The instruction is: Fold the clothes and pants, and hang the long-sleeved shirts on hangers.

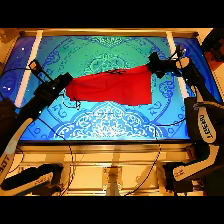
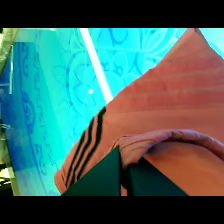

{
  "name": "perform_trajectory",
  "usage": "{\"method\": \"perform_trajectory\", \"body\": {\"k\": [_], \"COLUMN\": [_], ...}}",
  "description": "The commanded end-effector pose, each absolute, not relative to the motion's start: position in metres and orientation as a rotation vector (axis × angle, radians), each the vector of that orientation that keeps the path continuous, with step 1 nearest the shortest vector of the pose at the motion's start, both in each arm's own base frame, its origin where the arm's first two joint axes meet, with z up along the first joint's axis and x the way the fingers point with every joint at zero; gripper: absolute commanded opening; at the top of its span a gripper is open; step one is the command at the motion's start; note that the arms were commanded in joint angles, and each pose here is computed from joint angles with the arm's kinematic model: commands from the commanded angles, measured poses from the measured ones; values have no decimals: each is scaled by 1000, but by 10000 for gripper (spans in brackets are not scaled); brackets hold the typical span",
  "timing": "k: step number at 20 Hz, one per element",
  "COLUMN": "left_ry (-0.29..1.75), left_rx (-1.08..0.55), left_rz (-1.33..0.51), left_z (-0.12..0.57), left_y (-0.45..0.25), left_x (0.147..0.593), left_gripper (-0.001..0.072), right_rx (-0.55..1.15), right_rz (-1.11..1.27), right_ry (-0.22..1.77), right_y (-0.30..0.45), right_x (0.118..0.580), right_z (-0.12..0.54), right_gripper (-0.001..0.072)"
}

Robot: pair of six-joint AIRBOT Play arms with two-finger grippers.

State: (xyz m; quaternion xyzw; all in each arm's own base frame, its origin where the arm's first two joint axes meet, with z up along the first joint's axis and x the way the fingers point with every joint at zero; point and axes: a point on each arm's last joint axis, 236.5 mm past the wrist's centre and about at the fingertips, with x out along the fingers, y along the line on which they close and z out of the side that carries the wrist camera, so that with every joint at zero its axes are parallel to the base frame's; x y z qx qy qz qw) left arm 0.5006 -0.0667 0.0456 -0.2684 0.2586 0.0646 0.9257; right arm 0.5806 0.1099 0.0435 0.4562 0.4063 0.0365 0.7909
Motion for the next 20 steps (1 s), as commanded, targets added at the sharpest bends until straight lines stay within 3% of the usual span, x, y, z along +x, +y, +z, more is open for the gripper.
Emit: {"method": "perform_trajectory", "body": {"k": [1, 7, 8, 9, 10, 11, 13, 14, 18, 20], "left_ry": [538, 508, 501, 493, 482, 463, 388, 347, 230, 190], "left_rx": [-656, -695, -705, -735, -815, -915, -1036, -1050, -1052, -918], "left_rz": [151, 55, 47, 48, 73, 105, 101, 69, -21, -110], "left_z": [31, 16, 12, 8, 4, 1, 7, 15, 56, 88], "left_y": [-73, -85, -83, -79, -72, -61, -43, -39, -28, -33], "left_x": [522, 559, 567, 576, 586, 596, 617, 623, 629, 624], "left_gripper": [12, 15, 57, 256, 468, 487, 487, 487, 474, 475], "right_rx": [998, 1057, 1085, 1094, 1096, 1100, 1096, 1083, 1060, 966], "right_rz": [85, 72, 59, 58, 54, 54, 66, 74, 76, 113], "right_ry": [867, 751, 690, 631, 575, 541, 544, 561, 655, 748], "right_y": [115, 116, 113, 110, 104, 101, 98, 100, 93, 78], "right_x": [602, 655, 668, 680, 692, 700, 710, 710, 696, 675], "right_z": [36, 33, 37, 42, 47, 50, 49, 46, 40, 43], "right_gripper": [8, 16, 124, 207, 207, 207, 316, 327, 335, 331]}}
